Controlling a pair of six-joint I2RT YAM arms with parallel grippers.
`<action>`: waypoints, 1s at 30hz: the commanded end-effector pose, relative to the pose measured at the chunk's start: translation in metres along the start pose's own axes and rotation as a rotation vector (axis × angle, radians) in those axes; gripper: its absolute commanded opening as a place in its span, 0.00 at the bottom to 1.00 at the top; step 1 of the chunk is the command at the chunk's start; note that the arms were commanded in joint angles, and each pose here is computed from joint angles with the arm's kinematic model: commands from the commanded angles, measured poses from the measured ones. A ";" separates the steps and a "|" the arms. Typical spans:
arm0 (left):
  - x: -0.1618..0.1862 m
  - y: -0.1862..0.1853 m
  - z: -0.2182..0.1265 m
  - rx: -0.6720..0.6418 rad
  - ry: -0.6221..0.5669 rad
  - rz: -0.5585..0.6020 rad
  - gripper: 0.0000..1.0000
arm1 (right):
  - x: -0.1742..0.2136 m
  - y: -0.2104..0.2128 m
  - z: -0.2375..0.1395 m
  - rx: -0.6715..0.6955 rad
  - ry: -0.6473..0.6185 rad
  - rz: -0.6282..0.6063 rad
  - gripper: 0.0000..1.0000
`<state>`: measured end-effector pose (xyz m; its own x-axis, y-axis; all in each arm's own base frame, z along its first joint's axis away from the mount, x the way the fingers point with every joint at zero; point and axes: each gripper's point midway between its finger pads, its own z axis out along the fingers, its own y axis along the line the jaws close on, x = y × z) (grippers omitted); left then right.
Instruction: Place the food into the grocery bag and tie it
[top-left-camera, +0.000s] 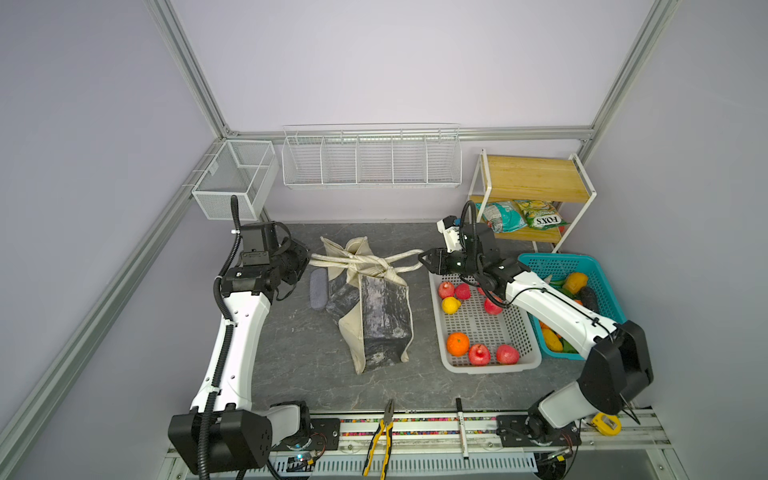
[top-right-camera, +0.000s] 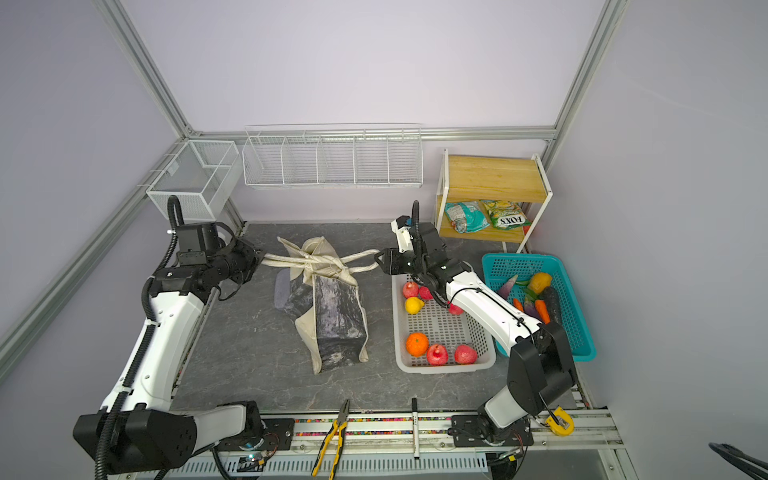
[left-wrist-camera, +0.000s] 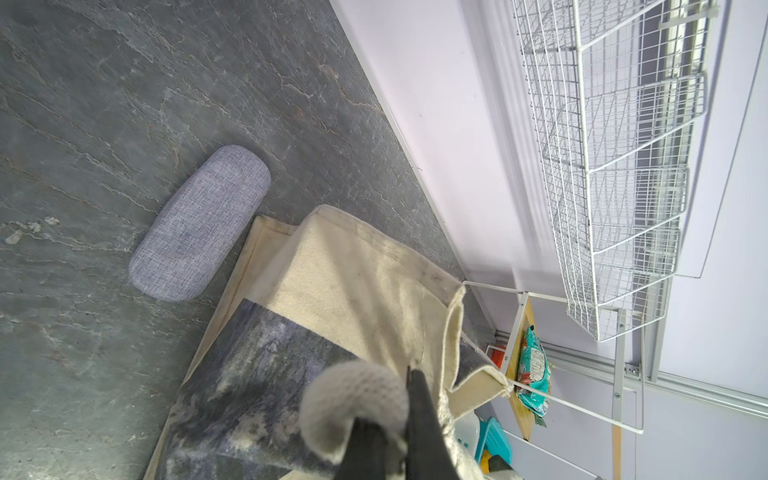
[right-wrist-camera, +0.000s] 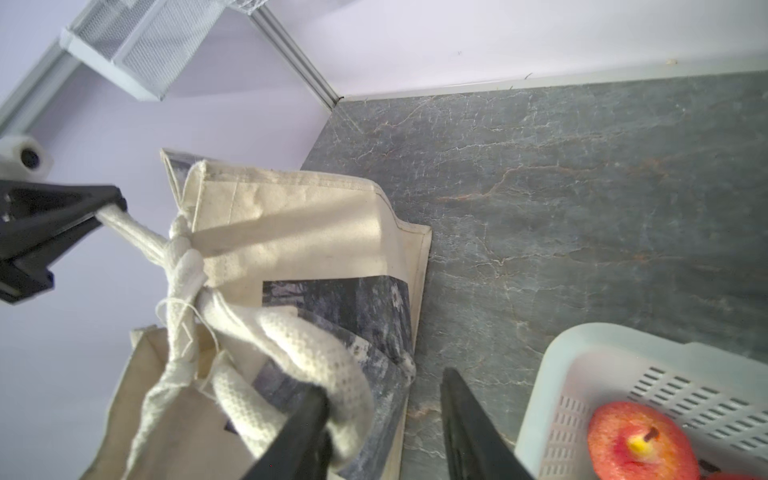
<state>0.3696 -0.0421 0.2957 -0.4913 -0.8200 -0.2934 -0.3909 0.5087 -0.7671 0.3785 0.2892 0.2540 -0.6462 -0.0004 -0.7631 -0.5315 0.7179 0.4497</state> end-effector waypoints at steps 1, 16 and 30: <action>-0.018 -0.007 -0.004 0.011 -0.070 0.043 0.00 | -0.022 0.005 -0.005 0.006 -0.043 -0.292 0.57; 0.002 -0.017 0.001 0.041 0.009 0.093 0.00 | 0.005 0.044 0.009 -0.119 0.232 -0.877 0.75; 0.011 -0.017 0.006 0.051 0.034 0.099 0.00 | -0.006 0.038 0.036 -0.011 0.269 -1.122 0.76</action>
<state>0.3731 -0.0567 0.2954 -0.5435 -0.7721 -0.3293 -0.3366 0.5599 -0.7571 0.3829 0.3351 0.2652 0.0318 -0.7484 -0.6625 -0.8859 0.2858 -0.3653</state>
